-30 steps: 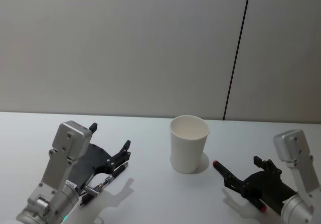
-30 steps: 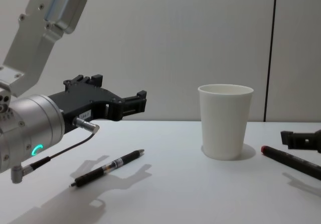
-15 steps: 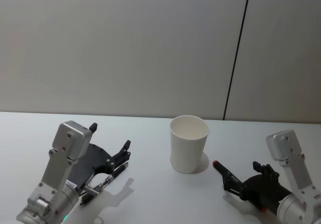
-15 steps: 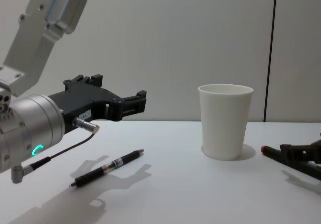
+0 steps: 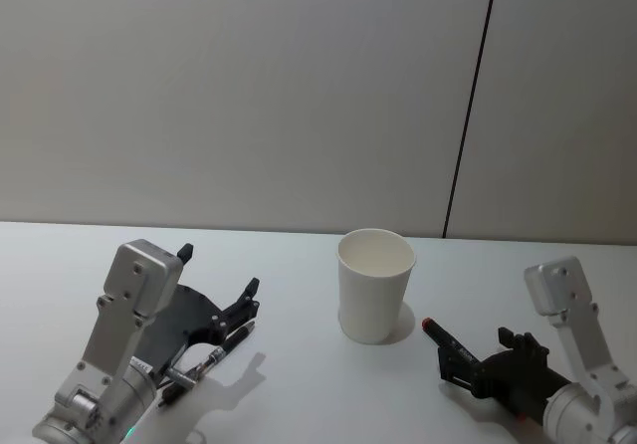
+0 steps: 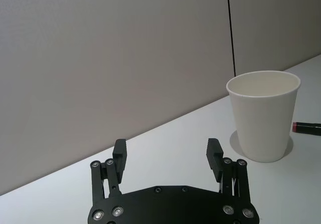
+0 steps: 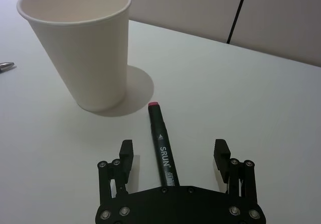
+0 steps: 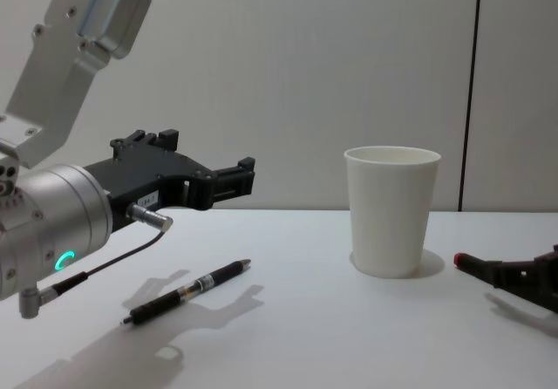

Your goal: Place the pen into the pen holder.

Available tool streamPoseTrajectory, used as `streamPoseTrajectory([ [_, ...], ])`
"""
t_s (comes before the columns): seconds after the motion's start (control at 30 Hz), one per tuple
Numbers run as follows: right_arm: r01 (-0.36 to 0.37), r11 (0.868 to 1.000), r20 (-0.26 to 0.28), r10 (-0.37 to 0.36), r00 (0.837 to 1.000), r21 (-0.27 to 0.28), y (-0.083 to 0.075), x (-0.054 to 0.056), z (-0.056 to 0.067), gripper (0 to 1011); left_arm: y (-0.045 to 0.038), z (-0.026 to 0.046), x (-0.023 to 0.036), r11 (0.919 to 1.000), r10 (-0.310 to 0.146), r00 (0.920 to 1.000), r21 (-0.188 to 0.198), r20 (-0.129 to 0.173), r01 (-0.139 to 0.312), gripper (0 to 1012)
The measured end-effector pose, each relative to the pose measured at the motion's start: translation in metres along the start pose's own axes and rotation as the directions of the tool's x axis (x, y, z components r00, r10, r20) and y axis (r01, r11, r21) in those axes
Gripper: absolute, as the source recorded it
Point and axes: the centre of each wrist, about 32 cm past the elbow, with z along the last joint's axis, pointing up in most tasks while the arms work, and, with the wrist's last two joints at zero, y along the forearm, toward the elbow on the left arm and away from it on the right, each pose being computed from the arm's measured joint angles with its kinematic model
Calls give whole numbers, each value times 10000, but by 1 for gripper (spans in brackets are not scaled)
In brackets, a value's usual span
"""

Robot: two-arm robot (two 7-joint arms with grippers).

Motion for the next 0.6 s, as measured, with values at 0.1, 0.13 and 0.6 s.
streamPoseTrajectory([
  [0.1, -27, 10000, -86, 26, 10000, -64, 9, 1, 1, 1001, 0, 0, 0, 10000, 0, 10000, 0, 0, 0, 1003],
  [0.13, -36, 9999, -134, 34, 9999, -101, 14, 1, 0, 1001, 0, 0, 0, 10000, 1, 10000, -1, -1, -1, 1004],
  [0.6, -172, 9993, -374, 160, 9992, -327, 51, -8, -4, 1001, 0, 0, 0, 10000, 0, 10000, 0, 0, 0, 1003],
])
